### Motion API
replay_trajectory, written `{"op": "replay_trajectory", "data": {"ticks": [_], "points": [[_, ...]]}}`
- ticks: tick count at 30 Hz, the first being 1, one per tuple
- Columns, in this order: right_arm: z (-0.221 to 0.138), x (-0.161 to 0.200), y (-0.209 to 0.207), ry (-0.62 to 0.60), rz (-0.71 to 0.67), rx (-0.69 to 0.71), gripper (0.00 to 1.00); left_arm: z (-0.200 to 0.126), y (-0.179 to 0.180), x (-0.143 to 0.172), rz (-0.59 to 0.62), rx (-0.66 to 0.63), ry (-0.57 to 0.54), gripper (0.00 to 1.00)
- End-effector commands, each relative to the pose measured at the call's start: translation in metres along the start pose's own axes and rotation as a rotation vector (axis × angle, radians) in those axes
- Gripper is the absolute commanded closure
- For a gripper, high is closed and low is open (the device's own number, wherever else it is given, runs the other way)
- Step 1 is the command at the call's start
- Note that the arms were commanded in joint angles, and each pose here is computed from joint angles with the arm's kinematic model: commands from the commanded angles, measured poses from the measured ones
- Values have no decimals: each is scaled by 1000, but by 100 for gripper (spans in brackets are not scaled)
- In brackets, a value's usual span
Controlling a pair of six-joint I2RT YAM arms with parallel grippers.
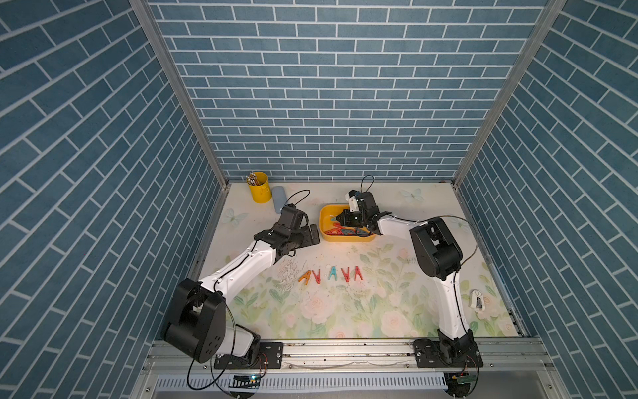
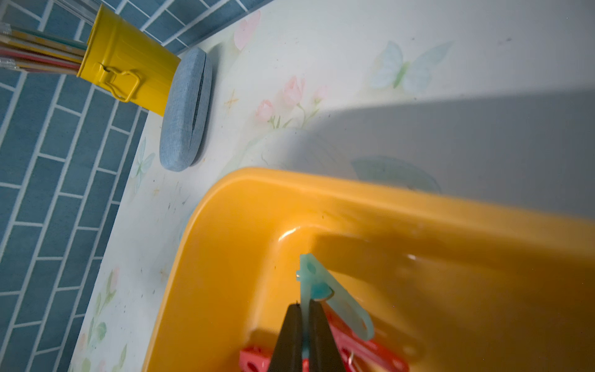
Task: Take the clothespins out of the storage box
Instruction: Pick up the clothespin from the storage box, then place the clothespin at the center of the board.
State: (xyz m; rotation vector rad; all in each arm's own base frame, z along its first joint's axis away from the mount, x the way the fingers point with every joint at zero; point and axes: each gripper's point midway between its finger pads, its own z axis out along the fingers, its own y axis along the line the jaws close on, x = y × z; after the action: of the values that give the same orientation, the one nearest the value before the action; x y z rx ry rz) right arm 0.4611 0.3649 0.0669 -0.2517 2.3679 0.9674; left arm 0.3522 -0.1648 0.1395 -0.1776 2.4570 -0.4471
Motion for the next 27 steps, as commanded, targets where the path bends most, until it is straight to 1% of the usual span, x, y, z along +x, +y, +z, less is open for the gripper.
{"op": "replay_trajectory", "data": {"ticks": [1,8,12,16,21,27], "points": [[-39,-28,27,-98,-19,-27,100,-4,-3,-2,7,28,-11,0],[-96,-10,31,-148,-33,29,100,-2,-9,-1,8,62,-4,0],[-132,10,28,-176,-44,90,100,-3,-18,-4,14,108,-10,0],[-161,40,25,-183,-60,155,100,-1,-25,-6,20,134,-9,0],[-185,80,13,-176,-85,257,100,2,-33,-8,41,145,0,0],[-190,127,0,-160,-84,315,100,2,-42,-8,60,158,7,0]]}}
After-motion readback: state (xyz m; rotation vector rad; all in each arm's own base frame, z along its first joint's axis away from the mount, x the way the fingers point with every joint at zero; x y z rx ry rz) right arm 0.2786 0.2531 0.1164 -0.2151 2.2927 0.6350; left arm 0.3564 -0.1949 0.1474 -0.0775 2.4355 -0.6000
